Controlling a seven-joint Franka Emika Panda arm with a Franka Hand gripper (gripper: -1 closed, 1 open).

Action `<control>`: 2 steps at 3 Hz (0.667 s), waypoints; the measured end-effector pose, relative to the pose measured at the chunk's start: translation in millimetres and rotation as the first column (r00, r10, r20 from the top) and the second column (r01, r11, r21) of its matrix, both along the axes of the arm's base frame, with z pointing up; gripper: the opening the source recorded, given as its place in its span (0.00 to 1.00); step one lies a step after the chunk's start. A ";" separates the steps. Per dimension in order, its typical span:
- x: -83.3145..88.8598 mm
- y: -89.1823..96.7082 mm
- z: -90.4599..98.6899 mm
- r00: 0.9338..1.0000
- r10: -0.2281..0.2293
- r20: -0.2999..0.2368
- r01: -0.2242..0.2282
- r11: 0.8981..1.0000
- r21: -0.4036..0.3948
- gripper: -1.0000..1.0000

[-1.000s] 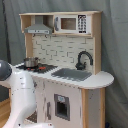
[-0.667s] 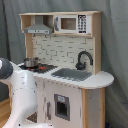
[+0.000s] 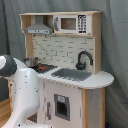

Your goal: Play with the kitchen

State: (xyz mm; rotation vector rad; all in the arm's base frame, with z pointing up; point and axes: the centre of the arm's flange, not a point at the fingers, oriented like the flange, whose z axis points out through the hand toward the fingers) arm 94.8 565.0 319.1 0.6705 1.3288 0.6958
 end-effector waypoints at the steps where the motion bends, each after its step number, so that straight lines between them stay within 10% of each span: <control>1: 5.4 -23.5 -1.6 1.000 -0.003 0.022 0.003 1.000 -0.006 1.00; 2: 10.6 -45.0 -4.4 0.999 -0.014 0.037 0.014 1.000 0.008 1.00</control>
